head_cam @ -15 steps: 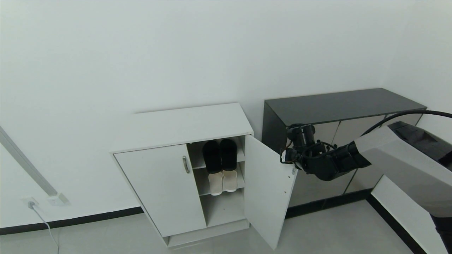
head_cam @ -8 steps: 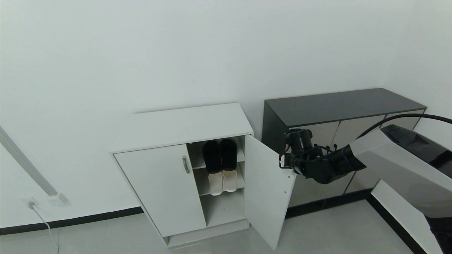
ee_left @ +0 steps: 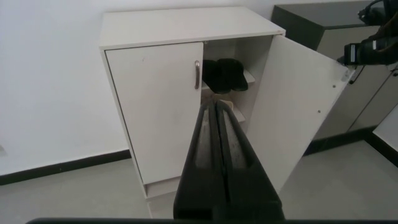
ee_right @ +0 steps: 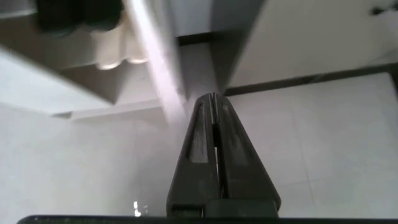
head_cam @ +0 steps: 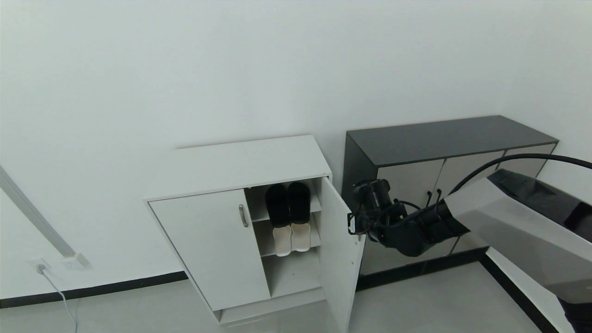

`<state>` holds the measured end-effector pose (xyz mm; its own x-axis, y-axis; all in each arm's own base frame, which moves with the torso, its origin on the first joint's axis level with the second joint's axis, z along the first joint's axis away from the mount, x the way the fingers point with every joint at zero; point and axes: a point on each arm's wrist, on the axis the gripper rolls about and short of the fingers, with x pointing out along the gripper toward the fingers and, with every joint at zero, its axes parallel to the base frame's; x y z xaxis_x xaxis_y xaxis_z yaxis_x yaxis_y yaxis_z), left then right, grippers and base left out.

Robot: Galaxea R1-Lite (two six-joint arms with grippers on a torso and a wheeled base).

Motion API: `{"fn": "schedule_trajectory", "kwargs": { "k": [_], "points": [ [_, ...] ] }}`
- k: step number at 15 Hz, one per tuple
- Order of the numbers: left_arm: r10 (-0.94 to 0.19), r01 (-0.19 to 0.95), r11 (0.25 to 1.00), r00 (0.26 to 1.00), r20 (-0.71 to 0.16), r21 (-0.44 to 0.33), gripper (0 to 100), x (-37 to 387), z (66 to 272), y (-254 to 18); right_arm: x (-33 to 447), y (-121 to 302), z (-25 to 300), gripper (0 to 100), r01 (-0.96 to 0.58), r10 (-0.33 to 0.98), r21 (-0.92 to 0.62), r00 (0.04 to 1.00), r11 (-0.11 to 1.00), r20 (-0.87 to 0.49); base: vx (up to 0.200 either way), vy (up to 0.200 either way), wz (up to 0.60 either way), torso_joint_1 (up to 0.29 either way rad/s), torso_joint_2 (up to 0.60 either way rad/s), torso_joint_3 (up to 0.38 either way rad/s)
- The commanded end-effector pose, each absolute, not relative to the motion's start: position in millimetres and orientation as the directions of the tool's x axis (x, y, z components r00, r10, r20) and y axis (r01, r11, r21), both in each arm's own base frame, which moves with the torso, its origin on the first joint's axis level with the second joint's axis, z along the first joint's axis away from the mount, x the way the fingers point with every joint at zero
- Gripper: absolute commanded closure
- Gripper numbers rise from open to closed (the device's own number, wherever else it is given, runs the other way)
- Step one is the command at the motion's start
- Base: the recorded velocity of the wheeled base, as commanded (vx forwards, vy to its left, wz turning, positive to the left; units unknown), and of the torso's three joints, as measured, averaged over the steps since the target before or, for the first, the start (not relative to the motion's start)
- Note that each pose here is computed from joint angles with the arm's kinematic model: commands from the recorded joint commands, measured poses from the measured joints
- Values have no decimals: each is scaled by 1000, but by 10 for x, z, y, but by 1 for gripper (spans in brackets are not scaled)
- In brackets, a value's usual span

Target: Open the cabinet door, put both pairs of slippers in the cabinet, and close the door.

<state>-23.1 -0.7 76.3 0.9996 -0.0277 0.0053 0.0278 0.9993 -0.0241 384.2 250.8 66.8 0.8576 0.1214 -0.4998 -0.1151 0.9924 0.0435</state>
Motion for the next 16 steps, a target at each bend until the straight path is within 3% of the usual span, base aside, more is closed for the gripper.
{"fn": "schedule_trajectory", "kwargs": {
  "k": [1,10,16],
  "points": [
    [-28,28,999,1000,5,-24,100,-230,765,-7,3562,2723,821,100,-182,189,61,852,981,-488,0,0,0,0,0,0],
    [-26,26,999,1000,3,-24,100,-229,761,-7,2966,2807,1065,100,-364,356,83,798,928,-486,0,0,0,0,0,0],
    [-26,26,999,1000,5,-24,100,-230,765,-7,2854,2820,1044,100,-408,372,41,783,912,-498,0,0,0,0,0,0]
  ]
}}
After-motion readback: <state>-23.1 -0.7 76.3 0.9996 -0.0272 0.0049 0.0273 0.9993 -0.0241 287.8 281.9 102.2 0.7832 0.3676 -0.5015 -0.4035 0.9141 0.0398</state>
